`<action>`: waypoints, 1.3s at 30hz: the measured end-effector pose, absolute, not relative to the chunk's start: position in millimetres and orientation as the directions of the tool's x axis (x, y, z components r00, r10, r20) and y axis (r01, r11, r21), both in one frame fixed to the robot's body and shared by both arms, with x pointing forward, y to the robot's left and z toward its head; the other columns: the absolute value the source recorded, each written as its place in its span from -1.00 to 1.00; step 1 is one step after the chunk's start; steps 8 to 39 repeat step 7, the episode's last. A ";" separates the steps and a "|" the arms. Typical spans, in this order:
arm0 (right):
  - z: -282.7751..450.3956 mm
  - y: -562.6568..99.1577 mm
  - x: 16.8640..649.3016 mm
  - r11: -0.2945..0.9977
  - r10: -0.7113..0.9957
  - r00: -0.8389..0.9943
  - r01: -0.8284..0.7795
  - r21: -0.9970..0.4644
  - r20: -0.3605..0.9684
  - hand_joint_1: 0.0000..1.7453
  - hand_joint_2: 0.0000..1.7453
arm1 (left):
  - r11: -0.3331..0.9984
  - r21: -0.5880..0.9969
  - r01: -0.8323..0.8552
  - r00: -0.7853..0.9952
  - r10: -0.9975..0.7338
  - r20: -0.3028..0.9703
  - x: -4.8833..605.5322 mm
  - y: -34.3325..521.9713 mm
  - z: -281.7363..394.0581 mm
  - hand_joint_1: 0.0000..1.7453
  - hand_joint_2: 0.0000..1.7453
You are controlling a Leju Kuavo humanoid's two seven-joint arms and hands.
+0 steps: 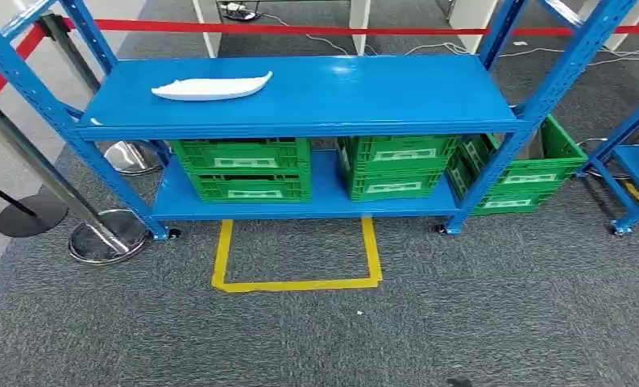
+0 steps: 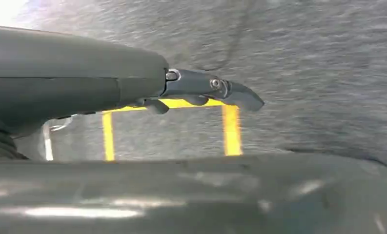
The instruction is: Take the parts from the cabinet and place them on the table.
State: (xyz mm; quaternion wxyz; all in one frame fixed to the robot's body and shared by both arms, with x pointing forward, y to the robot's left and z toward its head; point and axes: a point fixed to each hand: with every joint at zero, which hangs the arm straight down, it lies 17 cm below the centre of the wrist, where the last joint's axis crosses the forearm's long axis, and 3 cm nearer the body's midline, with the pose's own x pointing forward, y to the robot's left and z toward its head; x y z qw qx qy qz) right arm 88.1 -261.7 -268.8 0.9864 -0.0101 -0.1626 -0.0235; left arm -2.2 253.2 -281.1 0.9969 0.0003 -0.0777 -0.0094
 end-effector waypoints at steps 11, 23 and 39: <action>-272.3 -260.3 61.5 0.999 -0.043 0.959 0.043 0.006 0.279 -1.00 -1.00 | 1.000 -0.007 0.026 0.978 -0.025 0.206 24.8 254.3 -278.3 -1.00 -1.00; -272.3 -260.3 61.5 0.999 -0.043 0.959 0.043 0.006 0.279 -1.00 -1.00 | 1.000 -0.007 0.026 0.978 -0.025 0.206 24.8 254.3 -278.3 -1.00 -1.00; -272.3 -260.3 61.5 0.999 -0.043 0.959 0.043 0.006 0.279 -1.00 -1.00 | 1.000 -0.007 0.026 0.978 -0.025 0.206 24.8 254.3 -278.3 -1.00 -1.00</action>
